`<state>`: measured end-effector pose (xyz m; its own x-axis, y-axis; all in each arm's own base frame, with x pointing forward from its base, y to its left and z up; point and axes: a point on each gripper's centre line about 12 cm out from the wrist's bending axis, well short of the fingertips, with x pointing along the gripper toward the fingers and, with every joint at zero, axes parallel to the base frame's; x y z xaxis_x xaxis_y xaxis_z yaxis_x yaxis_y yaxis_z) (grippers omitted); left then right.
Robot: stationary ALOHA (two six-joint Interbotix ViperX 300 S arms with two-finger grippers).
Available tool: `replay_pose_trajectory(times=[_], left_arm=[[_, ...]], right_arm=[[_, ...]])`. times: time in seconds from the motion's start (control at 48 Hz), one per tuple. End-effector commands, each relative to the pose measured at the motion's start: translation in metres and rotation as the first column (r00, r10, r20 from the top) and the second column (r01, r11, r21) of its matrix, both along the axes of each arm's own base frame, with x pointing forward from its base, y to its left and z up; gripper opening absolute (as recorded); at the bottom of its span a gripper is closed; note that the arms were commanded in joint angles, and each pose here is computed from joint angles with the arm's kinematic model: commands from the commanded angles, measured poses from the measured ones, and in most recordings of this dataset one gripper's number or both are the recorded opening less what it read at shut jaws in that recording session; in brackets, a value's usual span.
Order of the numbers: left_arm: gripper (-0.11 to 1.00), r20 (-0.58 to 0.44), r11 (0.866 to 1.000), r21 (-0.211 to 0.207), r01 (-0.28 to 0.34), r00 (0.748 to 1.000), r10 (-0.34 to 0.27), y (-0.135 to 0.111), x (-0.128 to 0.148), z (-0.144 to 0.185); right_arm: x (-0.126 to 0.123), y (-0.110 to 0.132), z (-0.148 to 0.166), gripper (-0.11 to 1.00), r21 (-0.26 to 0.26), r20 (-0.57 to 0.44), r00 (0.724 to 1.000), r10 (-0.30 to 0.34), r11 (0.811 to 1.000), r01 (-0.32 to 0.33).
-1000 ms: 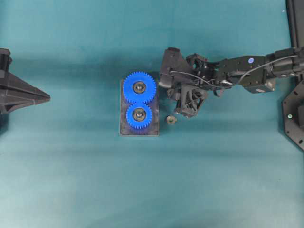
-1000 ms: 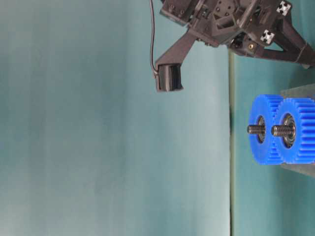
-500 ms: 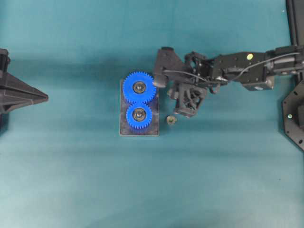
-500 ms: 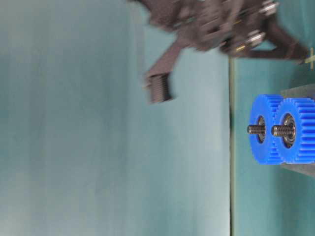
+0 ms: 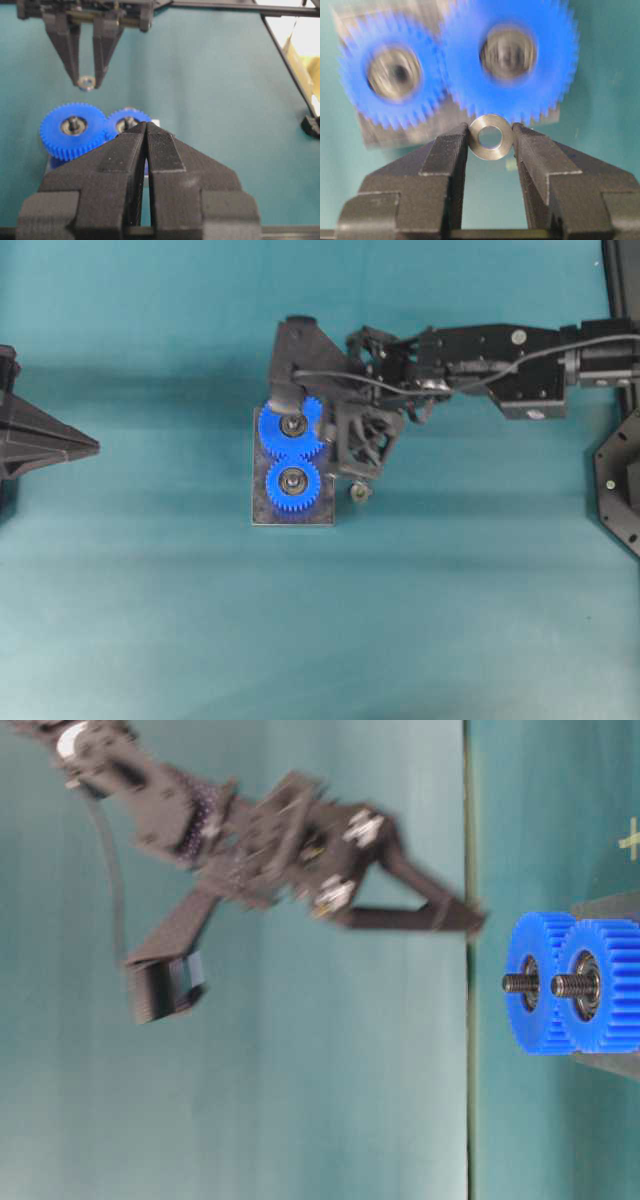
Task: Insert the washer onto the shaft.
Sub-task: 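Lift the washer and carry it over the upper blue gear's shaft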
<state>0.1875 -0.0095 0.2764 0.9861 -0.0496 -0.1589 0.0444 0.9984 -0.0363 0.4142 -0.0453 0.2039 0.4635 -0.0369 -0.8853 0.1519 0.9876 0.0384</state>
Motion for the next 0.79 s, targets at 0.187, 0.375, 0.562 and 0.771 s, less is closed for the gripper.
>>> replay_pose_trajectory(times=[0.187, 0.375, 0.562, 0.771], left_arm=[[0.07, 0.035, 1.000, -0.002, -0.001, 0.999, 0.002, 0.000, -0.004, 0.006], [0.07, 0.047, 1.000, -0.002, -0.001, 0.999, 0.002, 0.001, -0.006, 0.009], [0.07, 0.049, 1.000, -0.002, -0.001, 0.999, 0.002, 0.001, -0.006, 0.009], [0.07, 0.047, 1.000, -0.002, -0.001, 0.999, 0.002, 0.001, -0.006, 0.008]], right_arm=[[0.022, -0.003, 0.010, 0.33, -0.002, 0.049, 0.999, -0.006, 1.000, 0.006], [0.033, -0.007, -0.002, 0.33, 0.000, 0.029, 0.999, -0.012, 1.000, 0.012], [0.037, -0.014, -0.001, 0.33, -0.003, 0.032, 0.999, -0.025, 1.000, 0.025], [0.037, -0.015, -0.004, 0.33, -0.001, 0.024, 0.999, -0.028, 1.000, 0.028]])
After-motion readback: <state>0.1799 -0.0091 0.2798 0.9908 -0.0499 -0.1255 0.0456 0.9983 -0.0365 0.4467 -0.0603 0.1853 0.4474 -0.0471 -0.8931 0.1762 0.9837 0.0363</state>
